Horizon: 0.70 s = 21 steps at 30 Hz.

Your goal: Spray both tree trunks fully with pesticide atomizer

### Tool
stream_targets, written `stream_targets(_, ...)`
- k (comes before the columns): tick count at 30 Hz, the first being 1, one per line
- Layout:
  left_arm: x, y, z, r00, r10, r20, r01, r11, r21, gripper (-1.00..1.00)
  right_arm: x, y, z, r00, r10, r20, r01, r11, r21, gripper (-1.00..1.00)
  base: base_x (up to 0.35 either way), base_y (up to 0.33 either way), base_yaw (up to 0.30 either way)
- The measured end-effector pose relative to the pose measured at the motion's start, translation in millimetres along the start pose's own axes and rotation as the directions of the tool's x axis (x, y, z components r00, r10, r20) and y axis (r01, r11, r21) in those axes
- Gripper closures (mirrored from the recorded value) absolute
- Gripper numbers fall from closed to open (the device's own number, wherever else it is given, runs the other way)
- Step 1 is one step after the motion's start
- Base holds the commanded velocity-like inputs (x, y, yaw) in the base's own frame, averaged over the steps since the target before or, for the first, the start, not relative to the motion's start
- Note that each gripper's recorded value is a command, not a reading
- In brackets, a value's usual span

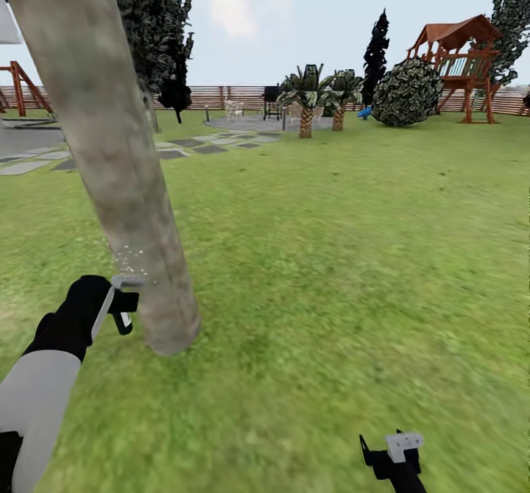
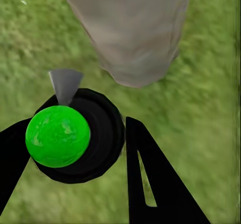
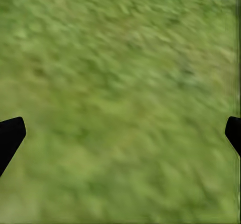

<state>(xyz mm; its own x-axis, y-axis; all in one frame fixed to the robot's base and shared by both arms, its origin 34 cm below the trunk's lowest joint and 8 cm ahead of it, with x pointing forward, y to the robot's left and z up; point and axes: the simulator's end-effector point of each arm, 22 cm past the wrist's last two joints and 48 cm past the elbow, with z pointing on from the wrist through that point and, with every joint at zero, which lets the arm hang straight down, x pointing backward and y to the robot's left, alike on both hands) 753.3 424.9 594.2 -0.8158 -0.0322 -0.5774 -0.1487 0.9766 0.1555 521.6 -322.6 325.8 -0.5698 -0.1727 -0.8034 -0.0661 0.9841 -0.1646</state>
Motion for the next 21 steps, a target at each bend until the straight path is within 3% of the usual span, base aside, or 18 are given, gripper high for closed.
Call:
stream_targets(14,-3.4,0.3,-1.3,1.000,-0.001,0.004,0.001,1.000,-0.001,1.00,0.0,0.0,0.0,1.000,0.000,0.000,0.000,1.000,0.000,-1.00,-0.046,-0.275,0.000)
stream_targets(21,-2.6,1.4,-1.2,1.000,0.000,0.003,0.000,1.000,-0.002,1.00,-0.1,0.0,-0.1,1.000,0.000,0.000,0.000,1.000,0.000,-1.00,0.096,-0.275,0.017)
